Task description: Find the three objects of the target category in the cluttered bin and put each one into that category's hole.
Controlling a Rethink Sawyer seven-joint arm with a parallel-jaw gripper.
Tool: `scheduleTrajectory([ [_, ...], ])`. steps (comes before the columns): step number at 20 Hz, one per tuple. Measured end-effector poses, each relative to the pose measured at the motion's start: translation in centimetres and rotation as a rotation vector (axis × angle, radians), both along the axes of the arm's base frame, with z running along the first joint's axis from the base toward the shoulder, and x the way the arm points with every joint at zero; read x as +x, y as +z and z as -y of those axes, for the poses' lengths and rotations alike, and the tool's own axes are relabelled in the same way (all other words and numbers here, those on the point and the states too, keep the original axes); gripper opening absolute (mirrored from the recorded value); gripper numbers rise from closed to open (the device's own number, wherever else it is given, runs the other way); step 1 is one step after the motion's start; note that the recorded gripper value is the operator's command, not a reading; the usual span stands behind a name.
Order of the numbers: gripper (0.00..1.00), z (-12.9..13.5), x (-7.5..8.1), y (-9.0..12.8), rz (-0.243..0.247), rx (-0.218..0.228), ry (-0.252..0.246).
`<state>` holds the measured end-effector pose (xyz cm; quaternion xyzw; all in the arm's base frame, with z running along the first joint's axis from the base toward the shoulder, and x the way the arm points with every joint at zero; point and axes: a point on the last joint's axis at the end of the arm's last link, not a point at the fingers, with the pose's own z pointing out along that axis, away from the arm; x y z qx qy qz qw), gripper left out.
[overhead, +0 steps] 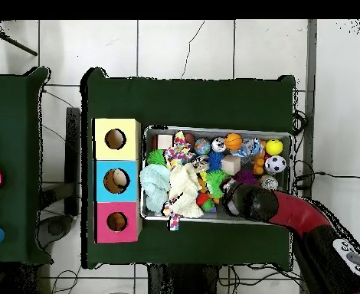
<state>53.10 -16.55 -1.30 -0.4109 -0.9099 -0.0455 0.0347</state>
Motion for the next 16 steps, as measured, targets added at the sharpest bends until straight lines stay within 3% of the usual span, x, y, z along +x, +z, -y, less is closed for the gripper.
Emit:
scheduleTrajectory([
  [9,0.00,-1.0,1.0,0.3,0.032,0.030,0.007],
  [16,0.00,-1.3,1.3,0.4,0.067,-0.001,0.052],
])
